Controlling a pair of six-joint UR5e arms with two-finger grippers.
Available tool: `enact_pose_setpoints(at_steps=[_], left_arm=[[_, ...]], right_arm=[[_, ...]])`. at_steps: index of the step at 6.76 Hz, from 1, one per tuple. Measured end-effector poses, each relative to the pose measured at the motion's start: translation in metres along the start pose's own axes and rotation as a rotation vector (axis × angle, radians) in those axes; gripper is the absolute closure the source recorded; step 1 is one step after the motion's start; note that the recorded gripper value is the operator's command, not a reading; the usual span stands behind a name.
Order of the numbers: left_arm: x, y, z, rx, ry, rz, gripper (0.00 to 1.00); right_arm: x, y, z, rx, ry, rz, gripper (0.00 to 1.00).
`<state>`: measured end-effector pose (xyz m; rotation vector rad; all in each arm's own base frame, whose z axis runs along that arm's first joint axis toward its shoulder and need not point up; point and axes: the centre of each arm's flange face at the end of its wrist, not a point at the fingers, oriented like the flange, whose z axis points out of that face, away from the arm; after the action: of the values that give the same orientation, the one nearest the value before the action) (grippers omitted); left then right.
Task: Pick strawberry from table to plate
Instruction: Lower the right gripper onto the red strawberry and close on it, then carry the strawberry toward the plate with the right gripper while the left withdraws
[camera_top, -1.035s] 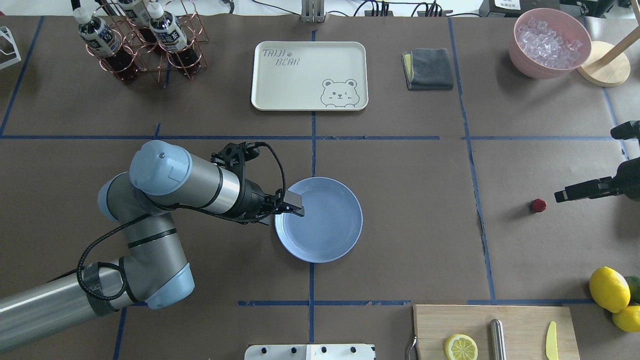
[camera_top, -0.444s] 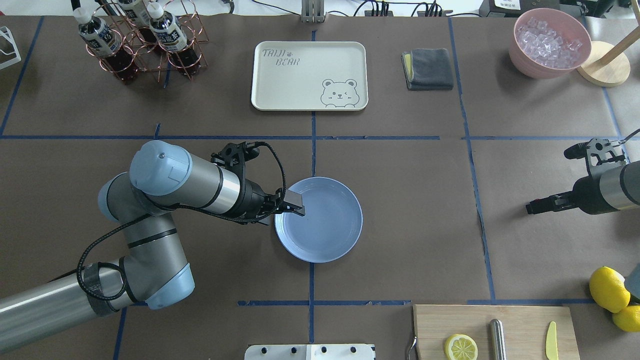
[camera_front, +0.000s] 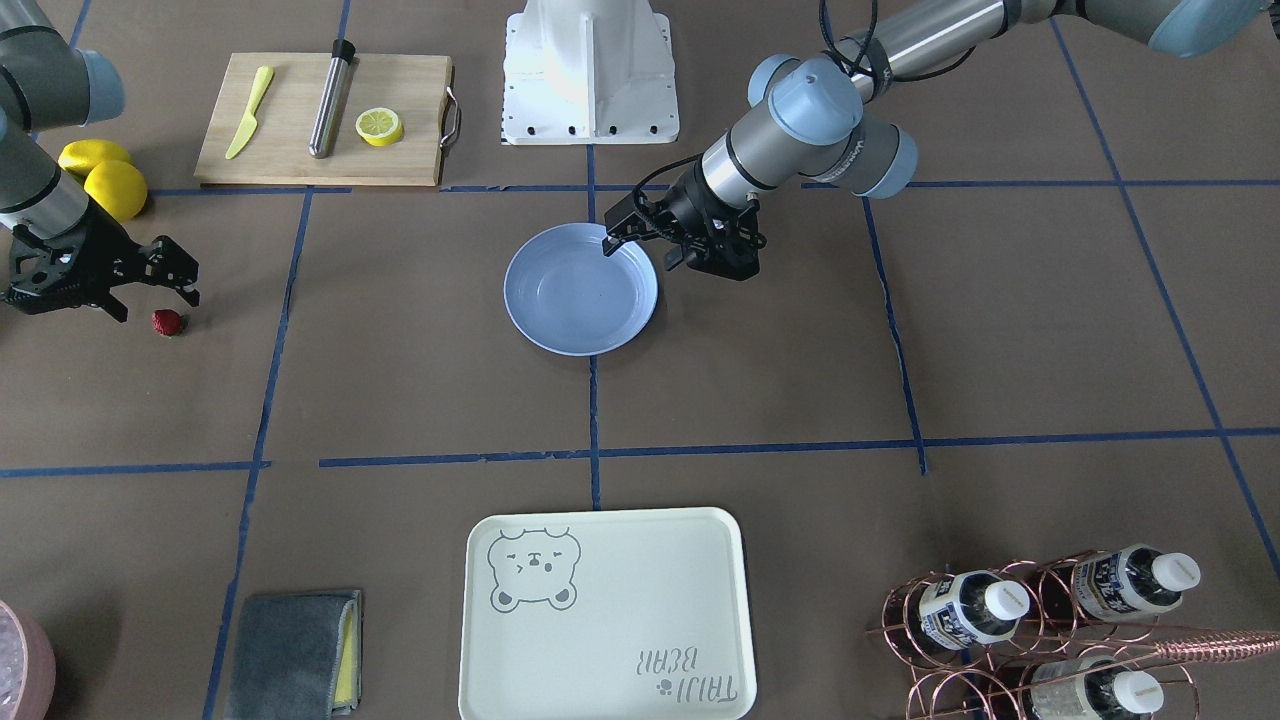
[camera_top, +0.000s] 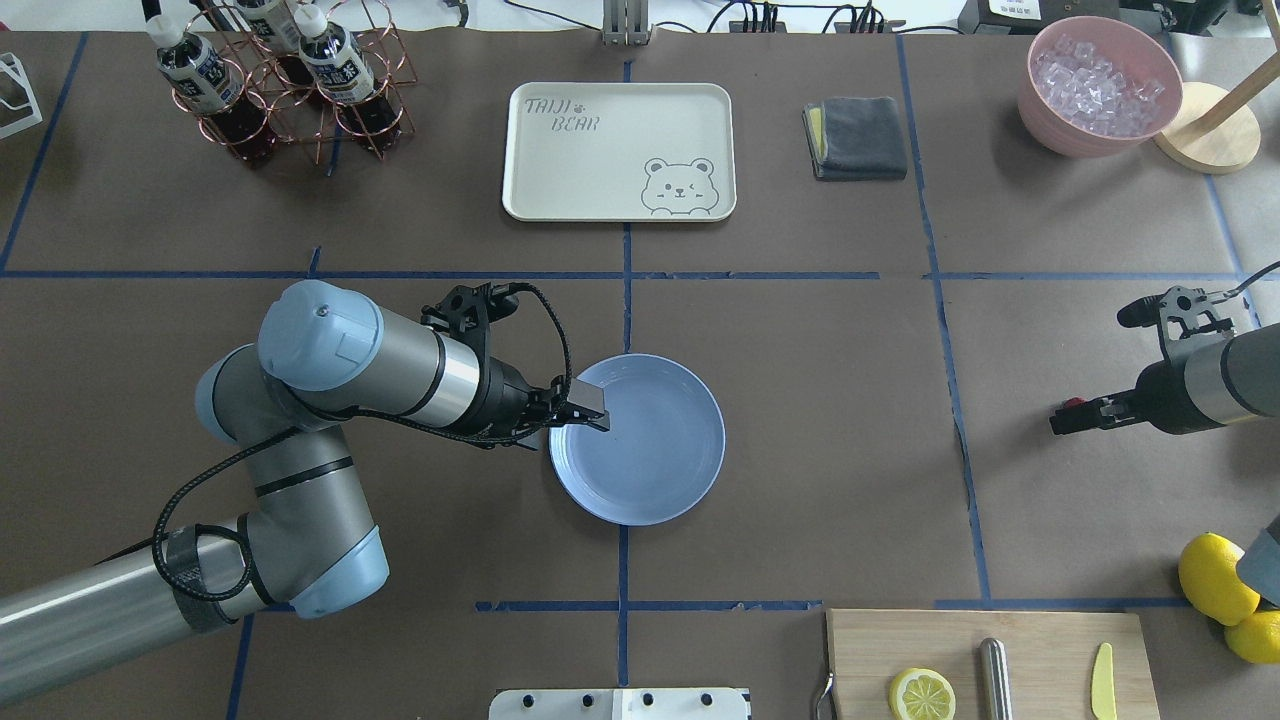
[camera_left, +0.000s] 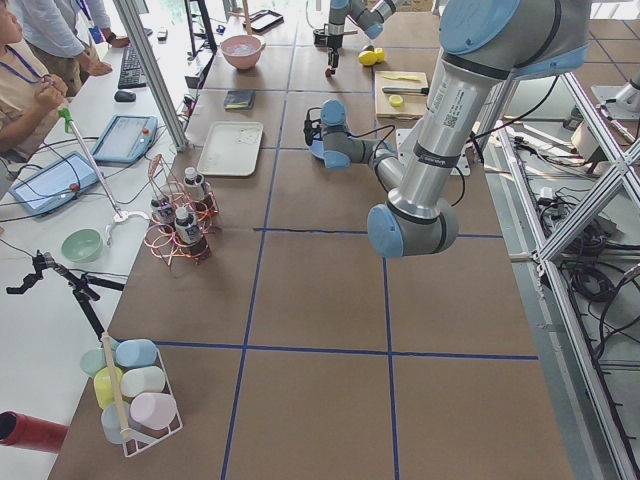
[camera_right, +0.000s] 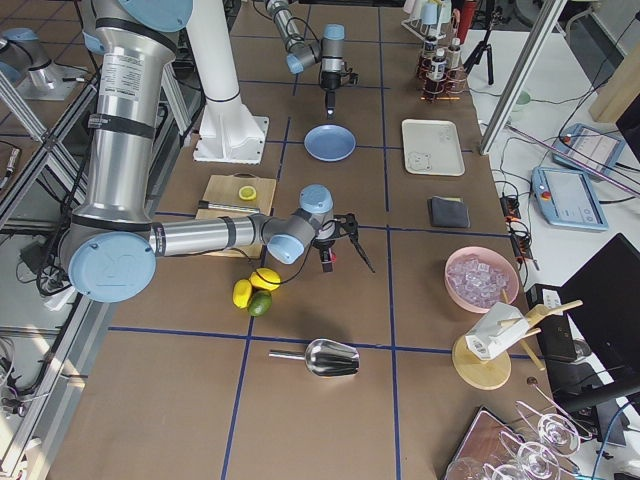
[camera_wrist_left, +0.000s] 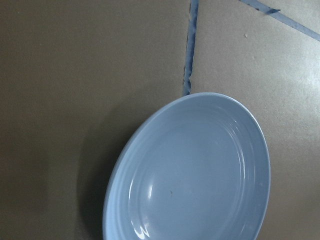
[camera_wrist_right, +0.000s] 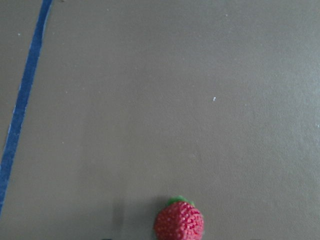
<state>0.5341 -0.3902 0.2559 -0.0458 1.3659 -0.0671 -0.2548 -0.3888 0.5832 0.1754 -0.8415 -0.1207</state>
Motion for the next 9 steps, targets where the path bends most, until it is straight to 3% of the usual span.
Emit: enact_pose_setpoints(at_steps=[2, 3, 4, 5, 8, 9], left_arm=[[0.001, -0.002, -0.002, 0.026, 0.003, 0.002, 0.01], [0.001, -0.002, -0.003, 0.032, 0.004, 0.002, 0.01], [0.002, -0.002, -0.004, 0.035, 0.006, -0.001, 0.01], [0.002, -0.001, -0.004, 0.035, 0.007, -0.006, 0.01], [0.003, 0.000, -0.003, 0.037, 0.008, -0.009, 0.01], [0.004, 0.000, -0.004, 0.037, 0.011, -0.008, 0.01]], right_arm=[[-0.003, -0.004, 0.003, 0.002, -0.003, -0.002, 0.30], [-0.004, -0.005, 0.003, 0.003, -0.003, -0.002, 0.56], [-0.004, -0.005, 0.003, 0.004, -0.003, -0.002, 0.91], [-0.003, -0.005, 0.003, 0.004, -0.002, -0.001, 1.00], [-0.016, -0.009, -0.011, 0.026, -0.027, -0.002, 1.00], [-0.034, -0.014, -0.024, 0.042, -0.059, 0.044, 1.00]])
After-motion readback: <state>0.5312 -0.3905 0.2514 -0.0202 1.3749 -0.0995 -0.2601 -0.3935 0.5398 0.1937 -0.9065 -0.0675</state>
